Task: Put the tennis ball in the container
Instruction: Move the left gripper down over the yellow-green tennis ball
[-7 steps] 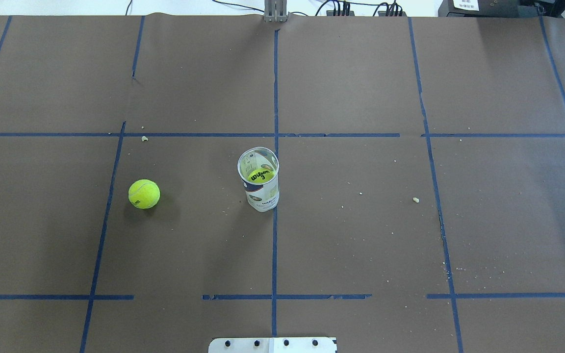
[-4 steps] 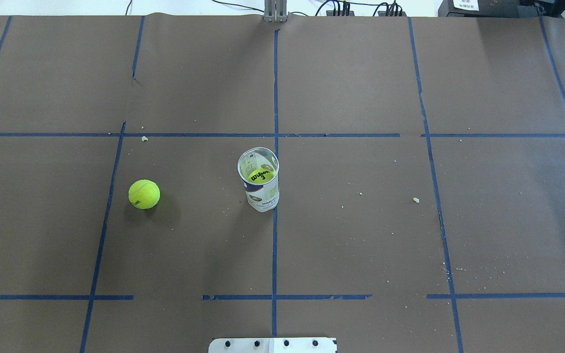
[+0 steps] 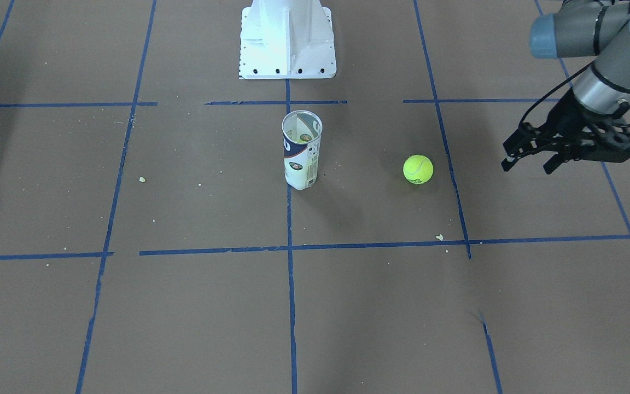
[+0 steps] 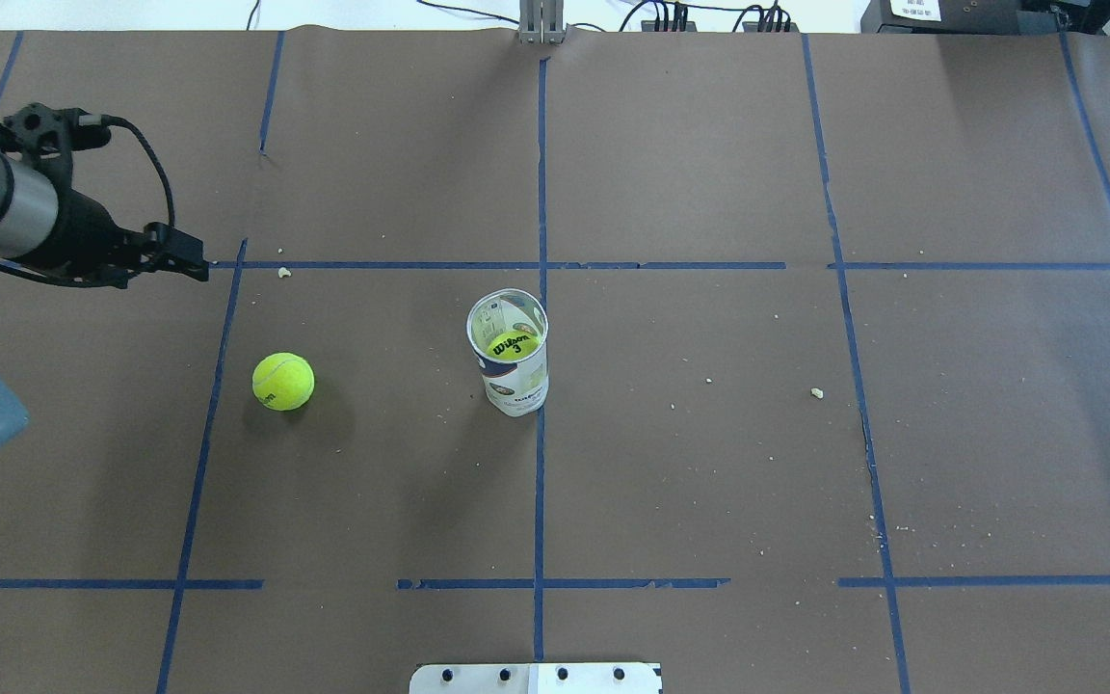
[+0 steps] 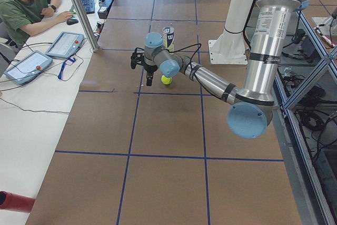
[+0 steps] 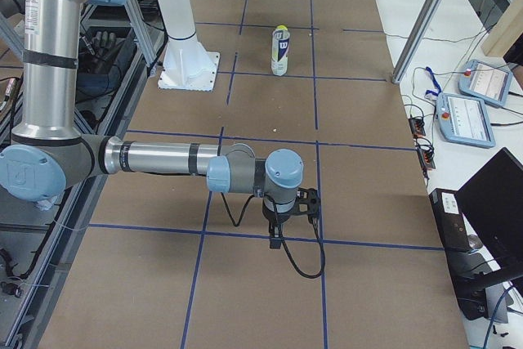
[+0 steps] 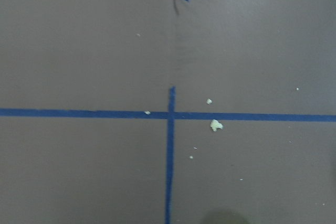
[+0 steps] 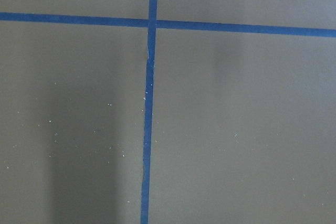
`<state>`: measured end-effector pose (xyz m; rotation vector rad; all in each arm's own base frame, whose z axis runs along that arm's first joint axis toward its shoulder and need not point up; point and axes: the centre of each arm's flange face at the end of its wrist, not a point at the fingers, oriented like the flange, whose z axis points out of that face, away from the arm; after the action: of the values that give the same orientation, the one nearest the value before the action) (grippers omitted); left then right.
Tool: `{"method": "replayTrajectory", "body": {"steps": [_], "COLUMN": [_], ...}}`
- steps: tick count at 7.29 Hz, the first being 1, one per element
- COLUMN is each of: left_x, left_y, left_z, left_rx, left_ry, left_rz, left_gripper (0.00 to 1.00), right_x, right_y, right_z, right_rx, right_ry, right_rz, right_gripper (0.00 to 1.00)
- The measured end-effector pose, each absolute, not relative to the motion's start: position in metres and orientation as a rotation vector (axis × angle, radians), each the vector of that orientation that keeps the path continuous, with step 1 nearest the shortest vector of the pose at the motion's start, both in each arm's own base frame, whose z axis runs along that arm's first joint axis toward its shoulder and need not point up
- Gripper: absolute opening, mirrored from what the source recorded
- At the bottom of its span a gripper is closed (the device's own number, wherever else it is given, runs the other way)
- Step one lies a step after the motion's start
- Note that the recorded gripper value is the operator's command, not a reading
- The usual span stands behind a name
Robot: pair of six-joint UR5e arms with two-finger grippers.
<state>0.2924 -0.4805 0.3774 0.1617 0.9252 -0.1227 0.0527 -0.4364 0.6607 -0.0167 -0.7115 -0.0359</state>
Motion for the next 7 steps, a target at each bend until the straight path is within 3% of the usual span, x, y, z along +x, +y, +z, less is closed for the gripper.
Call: {"method": "replayTrajectory", "body": {"steps": [3, 7], "left_x": [0.380, 0.419], "left_y": [-0.456, -0.441], "left_z": [0.362, 0.373], "left_rx": [0.148, 0.142], "left_ry": [0.897, 0.858], "left_rz": [-0.186, -0.191], "left_gripper": [1.00, 1.00], "right_x": [0.053, 0.053], "right_y": [-0.436, -0.436], "right_z": [0.661, 0.661], "right_rx": [-0.018, -0.017], "right_ry": [-0.712, -0.712], "right_rz": [-0.036, -0.036], "right_gripper": [1.00, 1.00]}}
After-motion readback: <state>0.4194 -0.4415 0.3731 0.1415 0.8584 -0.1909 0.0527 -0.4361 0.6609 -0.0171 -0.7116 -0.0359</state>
